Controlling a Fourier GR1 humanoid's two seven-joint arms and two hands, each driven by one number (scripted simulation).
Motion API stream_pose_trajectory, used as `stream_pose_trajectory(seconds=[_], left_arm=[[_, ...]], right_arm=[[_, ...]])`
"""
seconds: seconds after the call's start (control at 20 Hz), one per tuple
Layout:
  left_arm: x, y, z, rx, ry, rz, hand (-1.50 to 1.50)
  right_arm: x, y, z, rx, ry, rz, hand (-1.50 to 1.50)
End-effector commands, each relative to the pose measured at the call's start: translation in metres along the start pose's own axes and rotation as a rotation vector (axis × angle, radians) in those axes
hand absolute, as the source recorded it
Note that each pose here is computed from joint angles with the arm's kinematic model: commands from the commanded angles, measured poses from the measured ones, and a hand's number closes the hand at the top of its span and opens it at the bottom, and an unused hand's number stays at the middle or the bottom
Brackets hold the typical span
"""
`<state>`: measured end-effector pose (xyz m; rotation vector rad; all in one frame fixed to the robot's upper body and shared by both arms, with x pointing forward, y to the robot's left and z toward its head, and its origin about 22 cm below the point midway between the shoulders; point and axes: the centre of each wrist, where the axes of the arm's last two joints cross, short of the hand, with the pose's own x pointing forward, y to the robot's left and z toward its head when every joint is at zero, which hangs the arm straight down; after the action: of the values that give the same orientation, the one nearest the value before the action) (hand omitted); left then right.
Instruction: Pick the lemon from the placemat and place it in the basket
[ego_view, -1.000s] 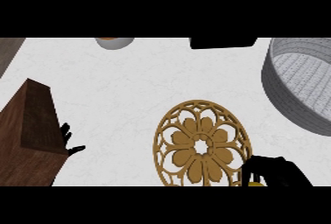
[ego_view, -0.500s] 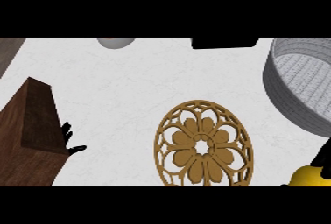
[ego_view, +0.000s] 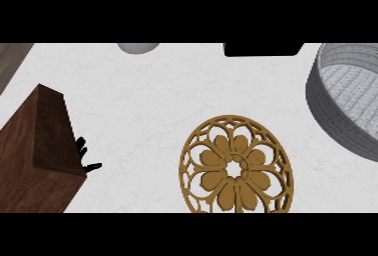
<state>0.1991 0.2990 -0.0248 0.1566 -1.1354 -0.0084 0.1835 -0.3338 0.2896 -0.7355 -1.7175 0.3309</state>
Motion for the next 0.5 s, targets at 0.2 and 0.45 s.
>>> stream_pose_trajectory(seconds=[0.2,0.45], left_arm=[[-0.025,-0.003,0.001,-0.016,0.106,-0.036,0.00],[-0.003,-0.018,-0.014,-0.026,0.099,-0.019,0.00]], right_arm=[[-0.010,-0.069,-0.052,-0.035,0.074,0.035,1.50],[-0.054,-0.072,-0.073,-0.018,0.089,0.080,1.50]])
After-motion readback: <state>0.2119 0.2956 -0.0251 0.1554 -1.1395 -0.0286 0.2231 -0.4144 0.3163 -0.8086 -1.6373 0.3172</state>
